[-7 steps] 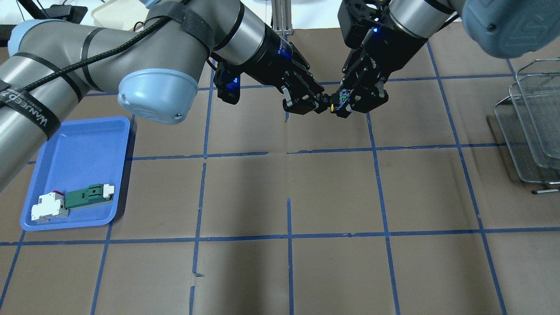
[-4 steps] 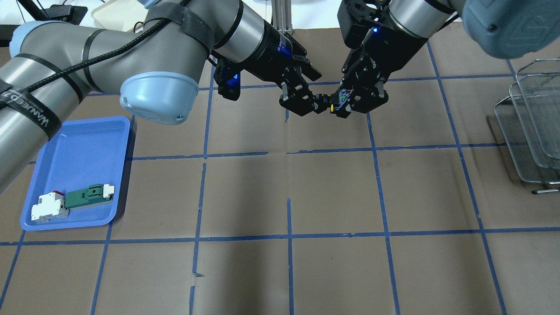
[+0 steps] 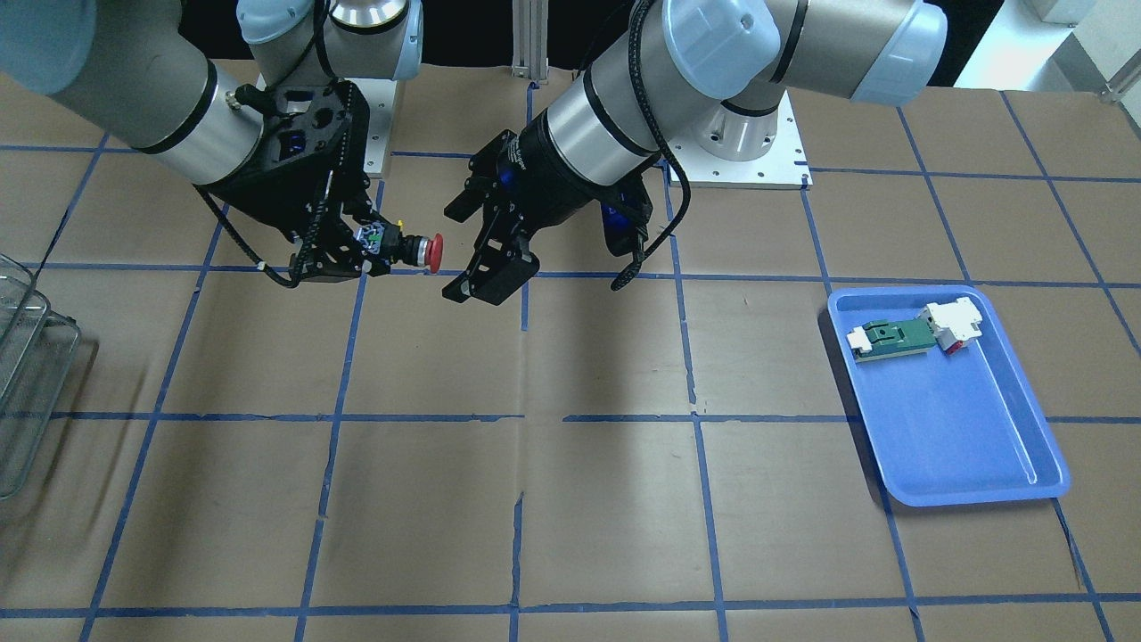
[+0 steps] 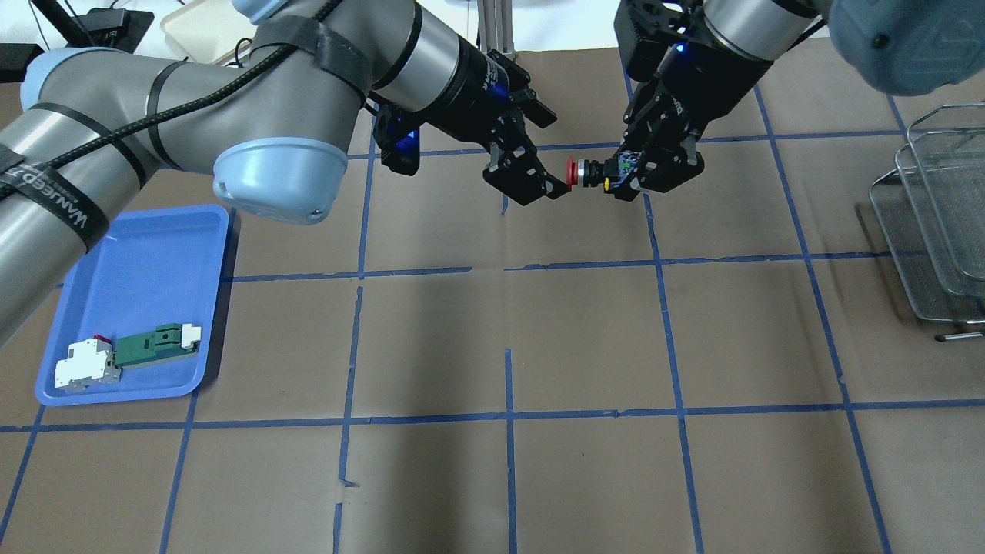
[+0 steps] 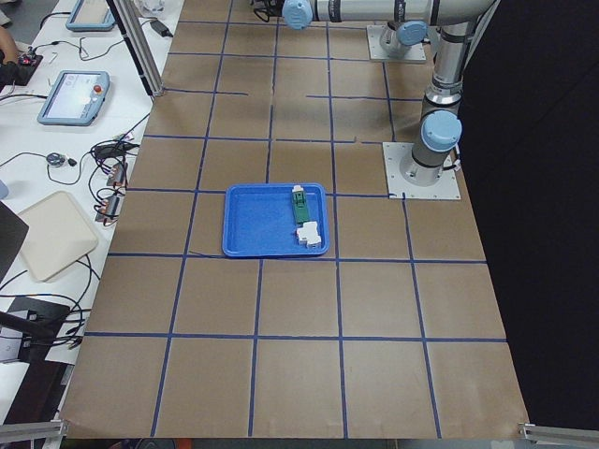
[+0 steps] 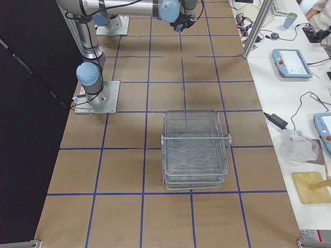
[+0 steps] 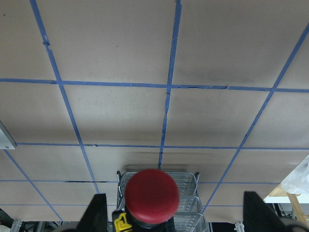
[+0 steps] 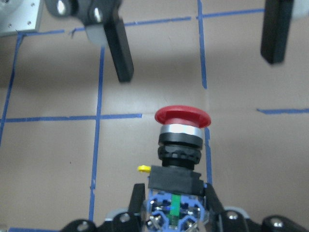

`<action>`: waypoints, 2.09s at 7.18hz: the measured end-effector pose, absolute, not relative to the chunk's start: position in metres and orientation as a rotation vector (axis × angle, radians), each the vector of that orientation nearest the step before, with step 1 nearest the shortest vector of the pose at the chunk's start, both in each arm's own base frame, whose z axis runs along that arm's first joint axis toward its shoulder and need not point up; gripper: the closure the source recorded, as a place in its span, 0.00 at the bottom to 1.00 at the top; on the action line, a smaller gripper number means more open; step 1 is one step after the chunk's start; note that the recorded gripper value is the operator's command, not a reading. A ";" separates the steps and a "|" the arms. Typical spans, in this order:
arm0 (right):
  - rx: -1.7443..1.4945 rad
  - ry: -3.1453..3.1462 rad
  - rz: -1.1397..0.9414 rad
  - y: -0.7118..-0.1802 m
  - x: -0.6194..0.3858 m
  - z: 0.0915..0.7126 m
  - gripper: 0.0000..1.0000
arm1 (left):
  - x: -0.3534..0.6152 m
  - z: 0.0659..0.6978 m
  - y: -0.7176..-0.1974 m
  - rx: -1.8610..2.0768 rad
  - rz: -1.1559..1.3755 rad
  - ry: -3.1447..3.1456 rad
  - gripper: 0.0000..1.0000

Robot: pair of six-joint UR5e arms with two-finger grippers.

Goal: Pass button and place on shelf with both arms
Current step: 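Carry the button with the right gripper to the mesh basket while the left arm withdraws, then lower the button into the mesh basket and open the right gripper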

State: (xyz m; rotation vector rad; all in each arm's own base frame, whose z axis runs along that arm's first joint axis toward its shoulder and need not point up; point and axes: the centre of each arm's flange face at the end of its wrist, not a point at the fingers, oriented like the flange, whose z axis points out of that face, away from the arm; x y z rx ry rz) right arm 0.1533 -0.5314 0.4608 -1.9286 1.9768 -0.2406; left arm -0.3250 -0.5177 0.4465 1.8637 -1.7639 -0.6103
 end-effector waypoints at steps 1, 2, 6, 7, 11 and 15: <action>-1.925 2.044 -0.214 -0.540 0.121 0.457 1.00 | -0.310 0.443 -0.524 1.878 -0.586 -1.783 0.10; -1.911 2.096 -0.205 -0.550 0.082 0.452 1.00 | -0.293 0.440 -0.528 1.900 -0.574 -1.810 0.08; -1.997 2.206 -0.115 -0.573 -0.131 0.411 1.00 | -0.166 0.438 -0.544 1.617 -0.284 -2.322 0.00; -2.031 2.233 -0.084 -0.567 -0.182 0.406 1.00 | -0.129 0.436 -0.541 1.468 -0.247 -2.488 0.00; -2.074 2.274 -0.007 -0.542 -0.294 0.381 0.85 | -0.053 0.463 -0.506 0.967 -0.169 -2.952 0.00; -2.057 2.310 0.026 -0.538 -0.313 0.374 0.02 | -0.046 0.472 -0.480 0.690 -0.235 -3.120 0.00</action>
